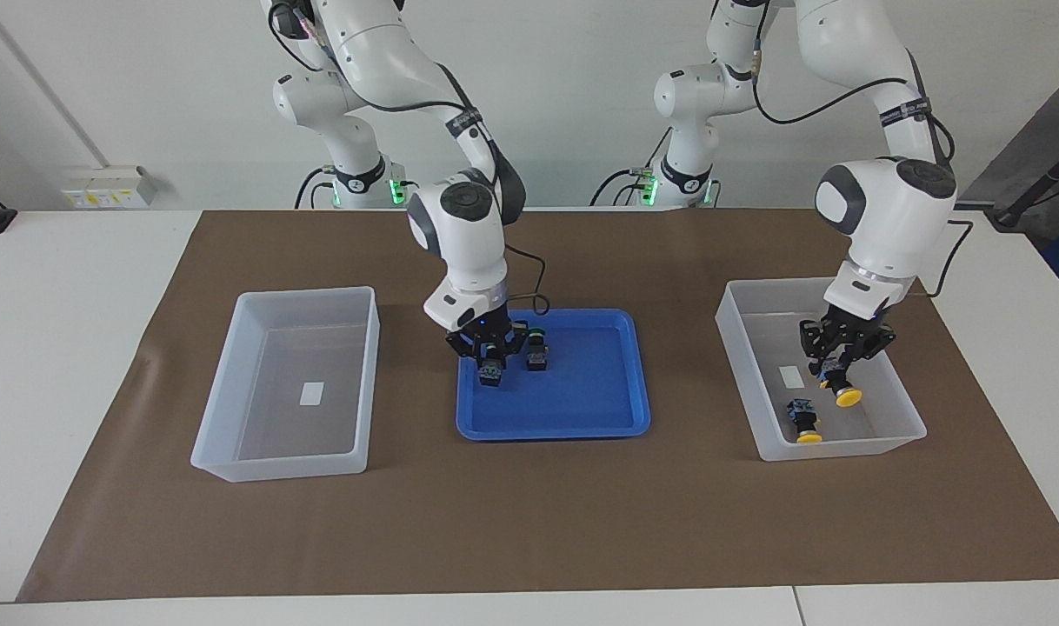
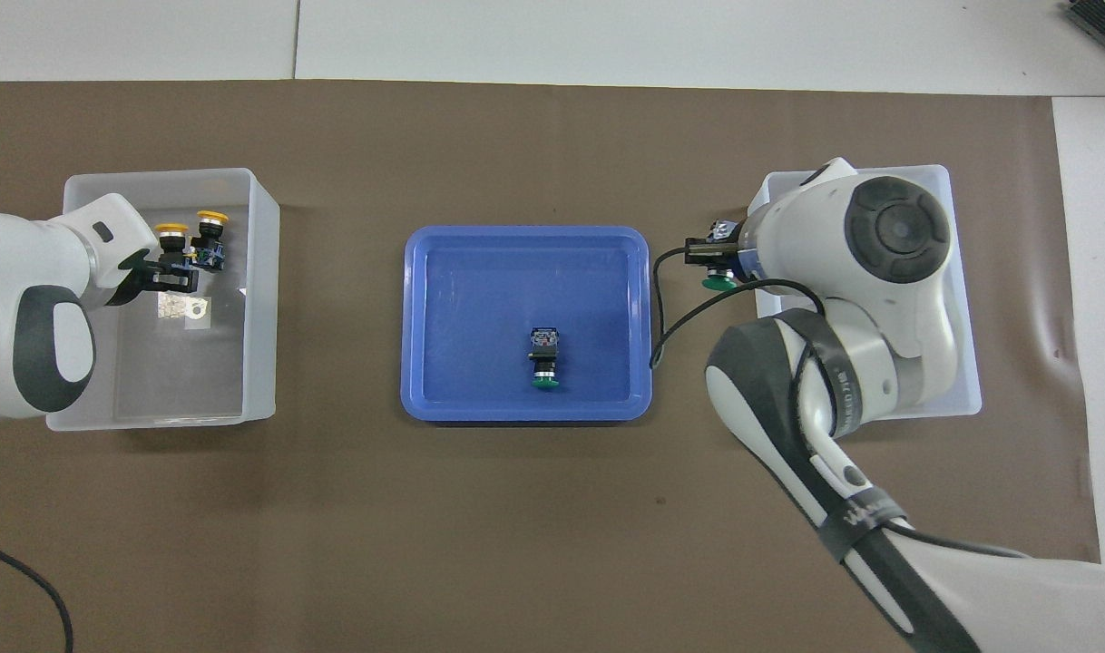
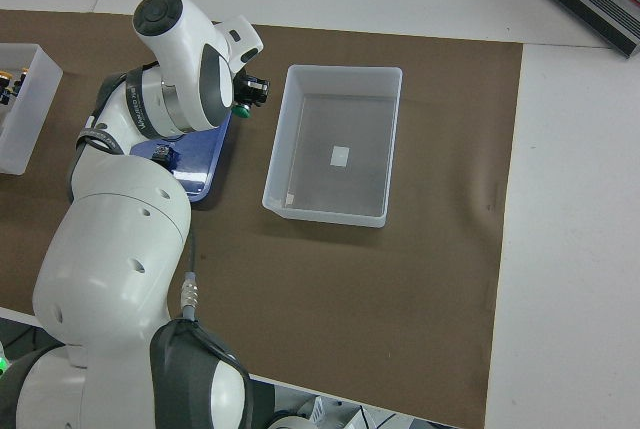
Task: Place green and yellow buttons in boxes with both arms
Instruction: 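Carry both buttons to their boxes with the left and right grippers, then open both grippers to drop the buttons and lift them away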
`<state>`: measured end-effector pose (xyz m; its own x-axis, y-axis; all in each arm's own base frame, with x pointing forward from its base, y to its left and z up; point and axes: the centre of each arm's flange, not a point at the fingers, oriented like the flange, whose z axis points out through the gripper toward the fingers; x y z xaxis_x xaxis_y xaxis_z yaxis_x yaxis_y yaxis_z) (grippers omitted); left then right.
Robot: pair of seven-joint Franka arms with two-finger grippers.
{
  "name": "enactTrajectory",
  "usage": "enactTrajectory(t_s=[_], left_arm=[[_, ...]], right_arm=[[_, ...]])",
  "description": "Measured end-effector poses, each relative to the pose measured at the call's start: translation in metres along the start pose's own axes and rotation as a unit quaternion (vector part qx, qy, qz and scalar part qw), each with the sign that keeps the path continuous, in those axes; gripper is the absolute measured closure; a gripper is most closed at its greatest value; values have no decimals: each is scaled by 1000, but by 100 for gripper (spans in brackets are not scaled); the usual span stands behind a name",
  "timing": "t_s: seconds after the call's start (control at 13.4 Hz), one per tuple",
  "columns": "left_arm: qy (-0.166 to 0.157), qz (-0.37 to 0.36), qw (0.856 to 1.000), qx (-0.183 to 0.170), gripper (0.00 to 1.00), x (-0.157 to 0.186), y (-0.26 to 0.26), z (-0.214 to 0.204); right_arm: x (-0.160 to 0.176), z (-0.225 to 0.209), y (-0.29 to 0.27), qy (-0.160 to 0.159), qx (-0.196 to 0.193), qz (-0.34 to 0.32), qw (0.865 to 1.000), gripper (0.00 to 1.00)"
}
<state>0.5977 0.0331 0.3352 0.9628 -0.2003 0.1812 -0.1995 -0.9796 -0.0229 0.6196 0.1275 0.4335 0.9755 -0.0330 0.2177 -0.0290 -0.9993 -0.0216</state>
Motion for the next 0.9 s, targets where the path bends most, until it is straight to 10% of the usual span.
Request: enactTrajectory(t_s=[0.3,0.67,0.9], left_arm=[[-5,0,1000,-1,59,-9,1,5],[-11,8,1000,-2,4,-15,3,8],[2,12,1000,2,0,-8,4,-18]], right_arm=[[13,12,113,-10,-20,-38,999,60],[-4,73,171,-29,-22,-33,999,60],[-11,97,159,-29,-7,-29,999,60]])
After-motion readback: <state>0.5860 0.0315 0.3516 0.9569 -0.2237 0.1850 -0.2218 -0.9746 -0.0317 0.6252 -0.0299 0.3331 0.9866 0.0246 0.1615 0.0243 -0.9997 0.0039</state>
